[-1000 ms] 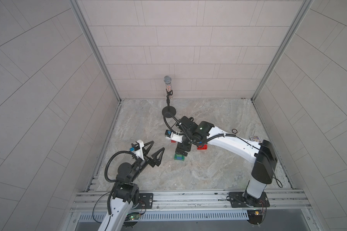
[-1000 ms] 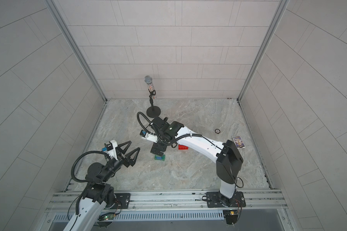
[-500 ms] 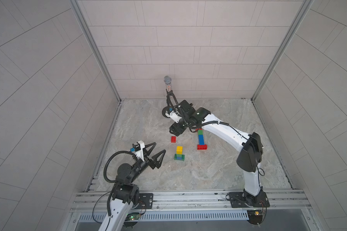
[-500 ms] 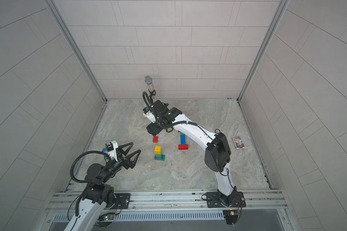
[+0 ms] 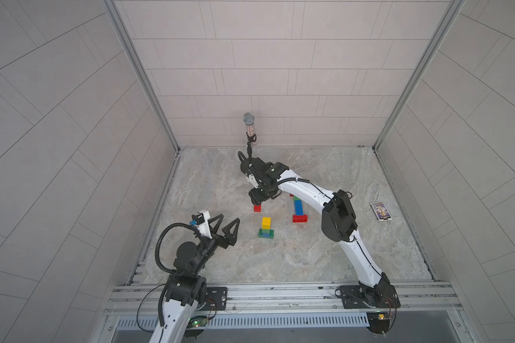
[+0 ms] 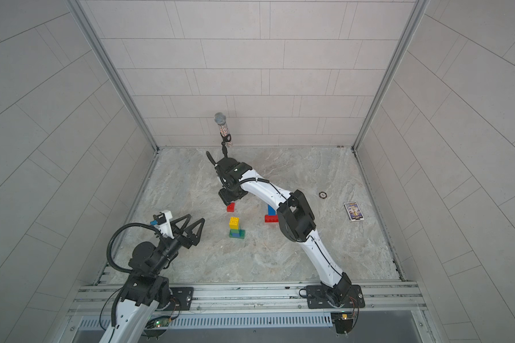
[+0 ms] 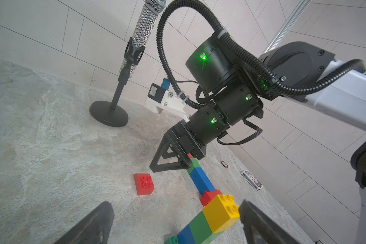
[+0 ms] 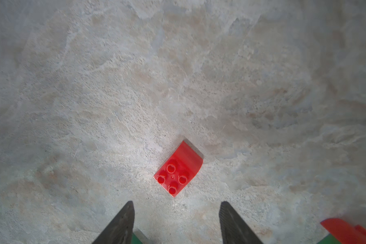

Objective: Assemble the number 1 with lego
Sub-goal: Pick up the lego brick from the center of the board.

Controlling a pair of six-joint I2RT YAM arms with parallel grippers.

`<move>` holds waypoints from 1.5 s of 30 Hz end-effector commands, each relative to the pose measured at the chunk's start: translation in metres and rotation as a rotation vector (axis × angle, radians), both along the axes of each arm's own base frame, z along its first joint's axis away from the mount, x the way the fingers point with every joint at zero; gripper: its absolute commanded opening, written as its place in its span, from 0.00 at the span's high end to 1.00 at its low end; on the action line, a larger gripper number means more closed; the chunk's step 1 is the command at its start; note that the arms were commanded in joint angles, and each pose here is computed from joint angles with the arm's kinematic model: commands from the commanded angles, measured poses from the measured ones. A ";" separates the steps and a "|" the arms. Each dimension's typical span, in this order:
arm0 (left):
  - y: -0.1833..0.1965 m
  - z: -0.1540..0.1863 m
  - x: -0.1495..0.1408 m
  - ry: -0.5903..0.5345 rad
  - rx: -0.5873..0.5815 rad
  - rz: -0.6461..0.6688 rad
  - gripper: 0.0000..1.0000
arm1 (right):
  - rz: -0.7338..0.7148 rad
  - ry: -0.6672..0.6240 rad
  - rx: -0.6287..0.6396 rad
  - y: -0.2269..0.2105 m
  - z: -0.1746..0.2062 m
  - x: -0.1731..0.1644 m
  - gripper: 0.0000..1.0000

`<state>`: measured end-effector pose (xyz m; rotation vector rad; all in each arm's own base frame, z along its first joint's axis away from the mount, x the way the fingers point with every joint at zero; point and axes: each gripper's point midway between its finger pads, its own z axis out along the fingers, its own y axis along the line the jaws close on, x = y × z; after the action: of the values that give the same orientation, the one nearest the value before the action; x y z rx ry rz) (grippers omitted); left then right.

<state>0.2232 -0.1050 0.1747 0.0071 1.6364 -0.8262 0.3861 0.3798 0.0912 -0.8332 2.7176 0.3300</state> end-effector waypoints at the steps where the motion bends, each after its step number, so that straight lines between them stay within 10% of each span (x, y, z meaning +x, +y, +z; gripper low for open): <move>1: 0.001 -0.007 0.001 0.014 -0.004 0.009 0.00 | -0.056 0.058 -0.016 -0.006 -0.016 -0.008 0.38; 21: 0.001 -0.007 0.002 0.015 -0.003 0.009 0.00 | -0.123 0.091 0.033 0.015 -0.051 -0.008 0.44; 40: 0.000 -0.007 0.001 0.015 -0.001 0.006 0.00 | 0.085 0.034 -0.231 -0.003 -0.068 -0.024 0.61; 45: 0.001 -0.007 0.002 0.014 -0.001 0.007 0.00 | 0.156 -0.039 -0.270 -0.003 -0.061 -0.023 0.95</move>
<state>0.2245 -0.1030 0.1714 -0.0077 1.6487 -0.8156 0.3689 0.3900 0.0349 -1.0021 2.7348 0.1112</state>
